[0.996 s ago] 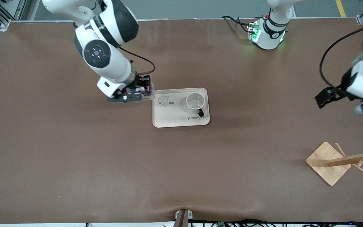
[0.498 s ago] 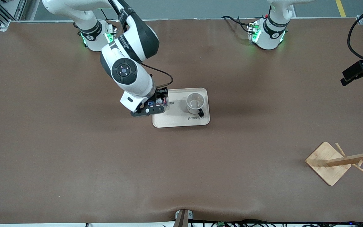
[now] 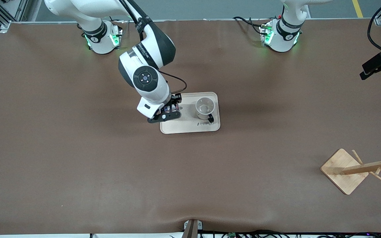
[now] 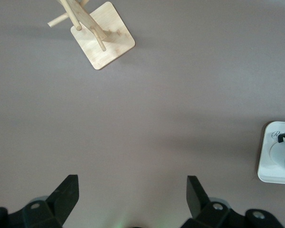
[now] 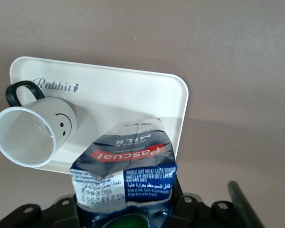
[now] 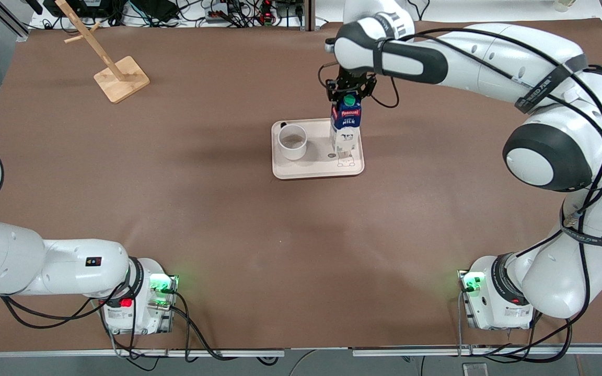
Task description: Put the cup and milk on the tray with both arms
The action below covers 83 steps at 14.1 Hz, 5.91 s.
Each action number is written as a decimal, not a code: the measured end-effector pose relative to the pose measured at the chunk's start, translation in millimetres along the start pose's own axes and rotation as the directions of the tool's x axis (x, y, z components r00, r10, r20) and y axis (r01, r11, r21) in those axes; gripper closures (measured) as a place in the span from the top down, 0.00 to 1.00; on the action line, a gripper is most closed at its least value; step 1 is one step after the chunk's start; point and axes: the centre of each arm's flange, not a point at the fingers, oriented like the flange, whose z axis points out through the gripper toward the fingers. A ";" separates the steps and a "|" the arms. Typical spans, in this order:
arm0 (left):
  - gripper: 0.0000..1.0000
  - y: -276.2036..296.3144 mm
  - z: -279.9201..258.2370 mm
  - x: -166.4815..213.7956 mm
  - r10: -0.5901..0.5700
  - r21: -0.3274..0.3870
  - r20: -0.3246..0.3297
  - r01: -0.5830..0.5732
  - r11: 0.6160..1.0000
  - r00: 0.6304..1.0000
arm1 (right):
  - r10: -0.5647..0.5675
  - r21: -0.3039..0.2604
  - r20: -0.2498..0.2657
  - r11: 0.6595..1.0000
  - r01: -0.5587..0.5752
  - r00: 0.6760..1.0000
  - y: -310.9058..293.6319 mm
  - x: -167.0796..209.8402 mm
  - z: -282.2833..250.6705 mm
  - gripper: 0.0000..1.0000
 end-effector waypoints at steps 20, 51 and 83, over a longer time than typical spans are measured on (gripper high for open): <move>1.00 4.1 18.2 8.3 0.007 0.002 0.018 -0.007 1.000 1.000 | -0.017 -0.020 -0.015 1.000 0.016 1.000 -6.3 -3.1 21.6 1.00; 1.00 0.0 21.4 10.4 -0.001 0.001 0.012 0.001 1.000 1.000 | 0.259 -0.091 -0.176 0.956 -0.278 0.950 263.0 -38.6 -301.5 1.00; 1.00 1.6 29.1 19.1 0.001 0.000 0.001 -0.001 1.000 1.000 | 0.179 -0.043 -0.188 0.981 -0.190 0.966 428.8 -138.4 -318.9 1.00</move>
